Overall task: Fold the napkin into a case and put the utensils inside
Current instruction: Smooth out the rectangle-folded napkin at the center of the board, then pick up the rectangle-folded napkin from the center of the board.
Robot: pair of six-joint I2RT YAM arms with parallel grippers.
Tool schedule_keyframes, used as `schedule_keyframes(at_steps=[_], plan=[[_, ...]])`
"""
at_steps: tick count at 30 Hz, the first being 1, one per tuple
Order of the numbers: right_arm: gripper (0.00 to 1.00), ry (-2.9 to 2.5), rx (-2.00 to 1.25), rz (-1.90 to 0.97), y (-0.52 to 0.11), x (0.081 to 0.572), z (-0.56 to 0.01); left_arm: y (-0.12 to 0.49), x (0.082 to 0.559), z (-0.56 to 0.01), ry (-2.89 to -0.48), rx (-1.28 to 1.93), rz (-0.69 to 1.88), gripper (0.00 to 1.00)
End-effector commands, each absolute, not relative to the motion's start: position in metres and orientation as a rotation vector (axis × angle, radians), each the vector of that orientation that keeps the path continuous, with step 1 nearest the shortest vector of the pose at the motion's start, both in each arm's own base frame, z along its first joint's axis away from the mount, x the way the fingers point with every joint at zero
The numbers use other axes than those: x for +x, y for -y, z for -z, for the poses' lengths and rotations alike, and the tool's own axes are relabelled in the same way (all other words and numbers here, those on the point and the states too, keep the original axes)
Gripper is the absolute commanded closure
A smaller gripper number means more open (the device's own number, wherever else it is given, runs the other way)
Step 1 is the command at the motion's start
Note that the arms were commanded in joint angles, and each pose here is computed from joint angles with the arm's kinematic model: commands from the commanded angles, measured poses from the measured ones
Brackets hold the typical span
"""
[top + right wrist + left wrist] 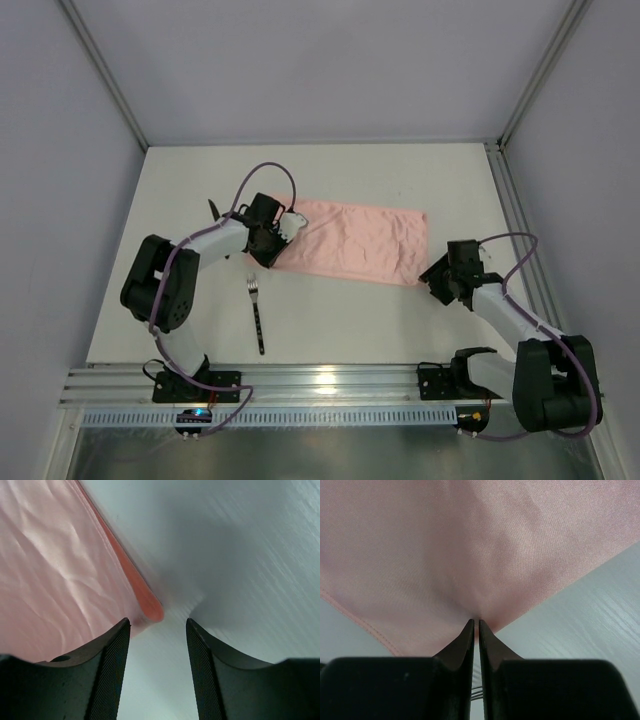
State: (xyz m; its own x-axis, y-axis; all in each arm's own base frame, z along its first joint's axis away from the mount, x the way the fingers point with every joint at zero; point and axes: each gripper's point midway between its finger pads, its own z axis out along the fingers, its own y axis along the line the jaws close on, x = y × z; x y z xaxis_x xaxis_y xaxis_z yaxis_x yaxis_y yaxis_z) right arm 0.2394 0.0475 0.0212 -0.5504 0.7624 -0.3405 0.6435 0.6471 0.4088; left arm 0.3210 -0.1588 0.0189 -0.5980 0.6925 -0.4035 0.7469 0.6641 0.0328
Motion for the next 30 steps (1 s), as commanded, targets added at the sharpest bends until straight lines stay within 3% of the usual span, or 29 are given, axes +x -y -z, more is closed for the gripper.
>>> schedule_keyframes(at_steps=[1, 8, 13, 16, 20, 22, 26, 30], plan=[[0.47, -2.334, 1.121, -0.339, -0.047, 0.256, -0.016, 0.162, 0.324, -0.034, -2.446, 1.122, 0.218, 0.92], [0.57, -2.307, 1.189, -0.326, -0.043, 0.251, -0.004, 0.161, 0.324, -0.036, -2.443, 1.126, 0.210, 0.91], [0.57, -2.292, 1.189, -0.319, -0.041, 0.247, -0.008, 0.161, 0.326, -0.039, -2.432, 1.126, 0.206, 0.91], [0.65, -2.309, 1.181, -0.328, -0.044, 0.246, -0.003, 0.162, 0.327, -0.041, -2.430, 1.121, 0.207, 0.91], [0.90, -2.304, 1.161, -0.344, -0.045, 0.253, -0.006, 0.166, 0.325, -0.046, -2.417, 1.119, 0.241, 0.91], [0.96, -2.300, 1.143, -0.344, -0.045, 0.259, -0.012, 0.173, 0.321, -0.055, -2.400, 1.131, 0.302, 0.89], [0.96, -2.297, 1.102, -0.304, -0.040, 0.263, -0.022, 0.179, 0.319, -0.086, -2.364, 1.098, 0.439, 0.83], [0.96, -2.263, 1.050, -0.235, -0.028, 0.263, -0.043, 0.156, 0.334, -0.111, -2.386, 0.957, 0.409, 0.72]])
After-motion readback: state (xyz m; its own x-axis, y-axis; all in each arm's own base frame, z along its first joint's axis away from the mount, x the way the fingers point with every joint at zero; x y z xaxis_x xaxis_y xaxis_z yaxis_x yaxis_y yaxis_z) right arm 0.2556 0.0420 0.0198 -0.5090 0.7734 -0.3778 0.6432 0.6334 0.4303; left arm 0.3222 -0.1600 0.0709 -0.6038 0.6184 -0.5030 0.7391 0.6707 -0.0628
